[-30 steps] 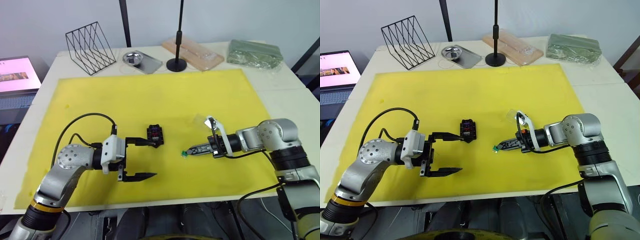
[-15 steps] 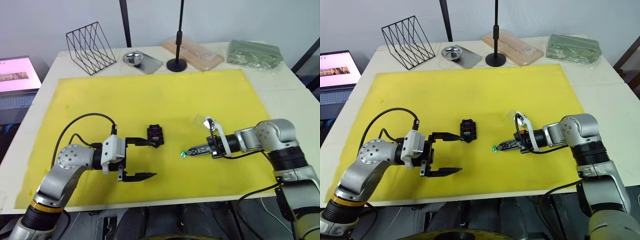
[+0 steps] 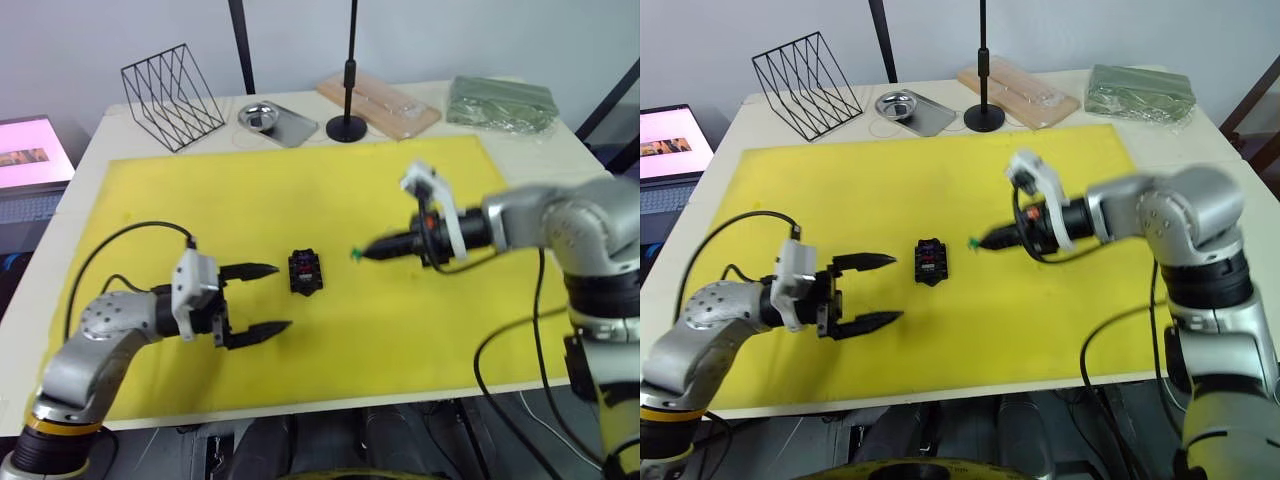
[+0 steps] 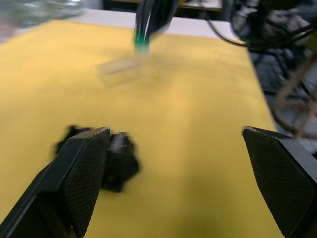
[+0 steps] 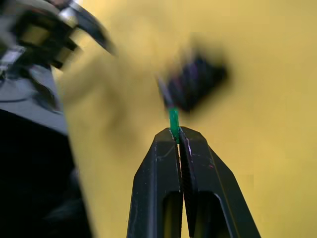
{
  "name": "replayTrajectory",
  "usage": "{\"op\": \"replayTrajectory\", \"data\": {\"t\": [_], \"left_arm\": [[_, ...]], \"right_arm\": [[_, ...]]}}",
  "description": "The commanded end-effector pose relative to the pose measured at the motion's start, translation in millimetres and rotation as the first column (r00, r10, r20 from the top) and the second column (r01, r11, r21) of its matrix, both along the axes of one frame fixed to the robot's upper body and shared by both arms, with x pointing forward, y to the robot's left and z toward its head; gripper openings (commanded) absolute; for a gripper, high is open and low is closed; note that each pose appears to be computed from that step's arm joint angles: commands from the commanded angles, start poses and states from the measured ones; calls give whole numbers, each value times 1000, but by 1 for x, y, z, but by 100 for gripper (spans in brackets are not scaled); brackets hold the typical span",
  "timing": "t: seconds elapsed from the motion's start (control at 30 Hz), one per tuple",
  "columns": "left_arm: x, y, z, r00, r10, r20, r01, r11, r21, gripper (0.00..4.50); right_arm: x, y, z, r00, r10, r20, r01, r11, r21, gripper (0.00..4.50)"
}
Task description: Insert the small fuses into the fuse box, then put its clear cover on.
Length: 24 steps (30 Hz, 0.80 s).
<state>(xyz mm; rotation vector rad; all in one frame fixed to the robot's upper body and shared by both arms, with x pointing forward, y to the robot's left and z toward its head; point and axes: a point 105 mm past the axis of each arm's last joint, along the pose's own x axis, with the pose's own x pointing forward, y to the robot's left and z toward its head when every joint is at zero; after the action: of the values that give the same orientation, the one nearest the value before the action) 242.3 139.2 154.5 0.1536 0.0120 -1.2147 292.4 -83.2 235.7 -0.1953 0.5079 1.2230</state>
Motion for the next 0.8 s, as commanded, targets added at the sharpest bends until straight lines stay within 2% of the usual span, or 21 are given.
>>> {"op": "replayTrajectory", "data": {"t": [0.03, 0.1, 0.23, 0.37, 0.5, 0.8], "left_arm": [[8, 17, -4, 993, 104, -59, -103, 994, 27, 450], [13, 19, -13, 991, 125, -37, -122, 989, 79, 450], [29, 10, -8, 986, 165, -3, -165, 986, 18, 450], [40, 2, -7, 987, 158, 17, -158, 987, -3, 450], [41, -6, -13, 993, 118, -27, -119, 993, -2, 450], [49, -10, -8, 995, 99, 3, -99, 995, -7, 450]], "right_arm": [[15, 16, 0, 971, 34, 237, 4, 988, -157, 0], [31, 18, -6, 942, 55, 332, 26, 971, -236, 0], [44, 31, -11, 925, 117, 361, -18, 963, -268, 0], [44, 45, -17, 924, 180, 338, -83, 955, -284, 0], [38, 57, -23, 906, 270, 326, -162, 933, -322, 0], [46, 68, -34, 907, 276, 318, -169, 930, -325, 0]]}}
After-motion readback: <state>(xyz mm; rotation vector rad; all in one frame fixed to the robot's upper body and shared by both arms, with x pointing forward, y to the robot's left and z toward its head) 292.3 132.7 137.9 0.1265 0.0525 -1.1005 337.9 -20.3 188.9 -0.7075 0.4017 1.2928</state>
